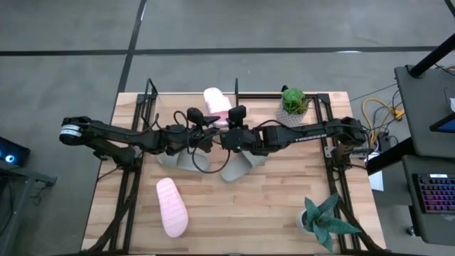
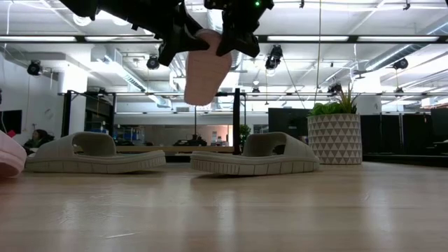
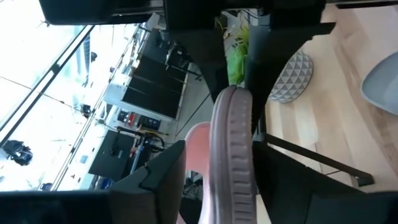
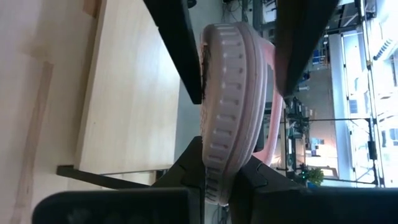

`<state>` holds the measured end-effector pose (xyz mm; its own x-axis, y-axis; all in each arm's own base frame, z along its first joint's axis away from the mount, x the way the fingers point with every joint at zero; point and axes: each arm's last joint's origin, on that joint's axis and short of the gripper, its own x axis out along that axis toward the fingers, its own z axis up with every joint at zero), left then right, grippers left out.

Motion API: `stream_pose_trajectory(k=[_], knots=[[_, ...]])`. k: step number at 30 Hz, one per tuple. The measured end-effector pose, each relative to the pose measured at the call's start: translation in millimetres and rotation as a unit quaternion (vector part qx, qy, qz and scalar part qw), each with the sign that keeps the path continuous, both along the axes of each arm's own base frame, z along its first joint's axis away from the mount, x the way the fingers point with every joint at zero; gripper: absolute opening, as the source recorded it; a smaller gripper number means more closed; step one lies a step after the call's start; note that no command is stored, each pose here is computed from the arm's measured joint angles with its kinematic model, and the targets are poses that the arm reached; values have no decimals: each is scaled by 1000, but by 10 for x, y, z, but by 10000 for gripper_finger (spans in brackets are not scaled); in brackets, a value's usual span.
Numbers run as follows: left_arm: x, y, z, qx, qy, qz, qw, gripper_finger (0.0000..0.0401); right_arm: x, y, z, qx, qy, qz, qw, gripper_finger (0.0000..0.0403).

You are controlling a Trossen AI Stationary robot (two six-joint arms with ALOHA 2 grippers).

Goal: Pick and place slides into the shelf
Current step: Put the top pink slipper on the shelf

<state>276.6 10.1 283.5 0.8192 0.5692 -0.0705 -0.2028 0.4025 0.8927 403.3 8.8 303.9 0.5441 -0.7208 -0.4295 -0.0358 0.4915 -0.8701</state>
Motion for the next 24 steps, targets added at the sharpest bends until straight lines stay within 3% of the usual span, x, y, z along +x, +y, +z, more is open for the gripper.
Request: stream_pose_trajectory(k=[8,13,24], knots=[[4,-8,-11,19,18,-11,1000,24,-2,-2,8,-3,-2,-3,1000,24],[6,-3,-10,26,22,-22,999,24,-6,-2,8,3,-9,-8,1000,37],[-74,84,-70,60,42,-56,996,23,-134,38,208,36,-59,-15,998,144]])
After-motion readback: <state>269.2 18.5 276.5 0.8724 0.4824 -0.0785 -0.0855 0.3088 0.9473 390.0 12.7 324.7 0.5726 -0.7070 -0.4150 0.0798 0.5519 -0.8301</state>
